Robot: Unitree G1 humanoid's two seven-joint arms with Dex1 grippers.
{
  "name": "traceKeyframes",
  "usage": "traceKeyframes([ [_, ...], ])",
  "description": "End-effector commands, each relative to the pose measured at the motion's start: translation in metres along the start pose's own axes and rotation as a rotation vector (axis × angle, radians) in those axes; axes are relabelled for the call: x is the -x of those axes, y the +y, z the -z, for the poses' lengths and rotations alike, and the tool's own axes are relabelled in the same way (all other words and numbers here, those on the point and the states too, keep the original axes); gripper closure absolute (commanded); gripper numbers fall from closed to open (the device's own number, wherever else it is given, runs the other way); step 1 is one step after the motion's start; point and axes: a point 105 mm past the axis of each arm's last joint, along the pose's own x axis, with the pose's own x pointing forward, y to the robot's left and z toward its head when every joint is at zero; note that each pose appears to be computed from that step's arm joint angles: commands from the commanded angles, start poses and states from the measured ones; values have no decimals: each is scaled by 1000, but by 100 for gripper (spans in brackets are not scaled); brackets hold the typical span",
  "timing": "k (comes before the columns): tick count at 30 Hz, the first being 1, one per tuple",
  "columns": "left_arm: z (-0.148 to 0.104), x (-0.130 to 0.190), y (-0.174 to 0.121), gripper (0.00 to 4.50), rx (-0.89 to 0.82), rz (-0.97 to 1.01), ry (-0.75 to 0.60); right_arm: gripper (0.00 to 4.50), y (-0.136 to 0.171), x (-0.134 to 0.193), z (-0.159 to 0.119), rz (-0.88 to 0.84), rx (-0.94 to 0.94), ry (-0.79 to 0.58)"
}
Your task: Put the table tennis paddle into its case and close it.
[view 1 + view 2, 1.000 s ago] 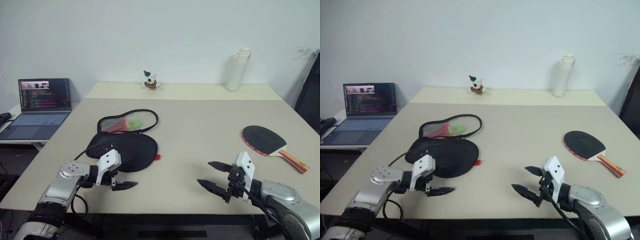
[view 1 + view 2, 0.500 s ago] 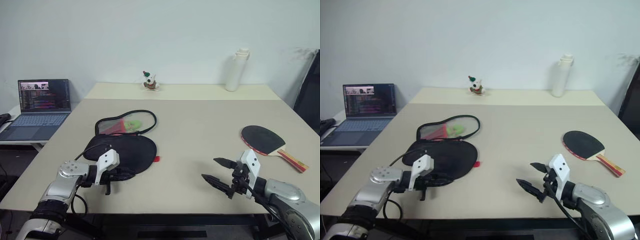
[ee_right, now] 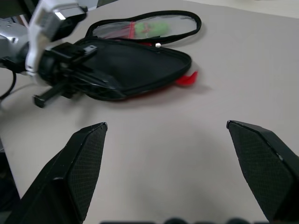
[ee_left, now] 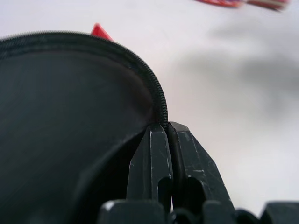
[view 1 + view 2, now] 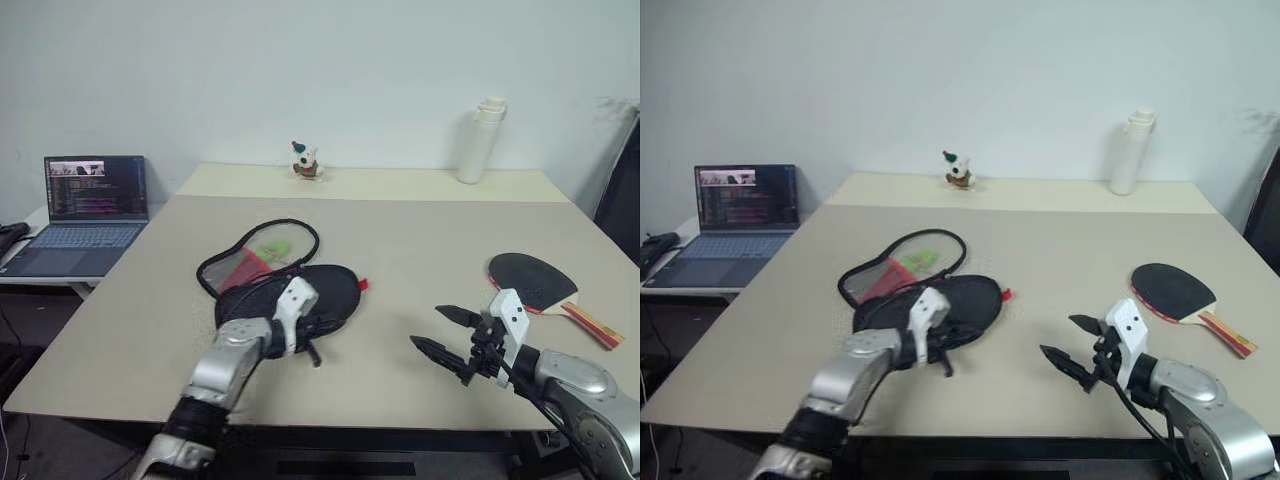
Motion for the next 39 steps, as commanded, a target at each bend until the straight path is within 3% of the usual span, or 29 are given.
traceKeyframes([
  [1,-21,-35,1,445,-3,-60,-27,0,-1,3,-8,6,26,-25],
  [6,-46,-82,-4,445,66,-122,-78,0,1,3,-9,12,27,-28],
  [11,-59,-96,-5,445,114,-125,-110,0,4,6,-8,21,22,-24],
  [14,-63,-96,-3,382,121,-123,-123,0,3,7,-7,29,20,-21],
  [20,-61,-83,5,163,115,-117,-124,0,1,6,-7,28,16,-13],
  [24,-60,-61,10,22,98,-99,-124,0,0,1,-9,10,4,-19],
  [25,-61,-52,12,5,94,-96,-129,0,-1,-1,-11,8,-2,-26],
  [29,-66,-13,28,5,198,-150,-161,0,-3,-6,-15,13,-22,-46],
  [34,-84,47,43,5,176,-176,-216,0,-10,-17,-14,67,-78,-48],
  [39,-89,108,30,5,-4,-15,-238,0,-8,-40,-14,87,-168,-21],
])
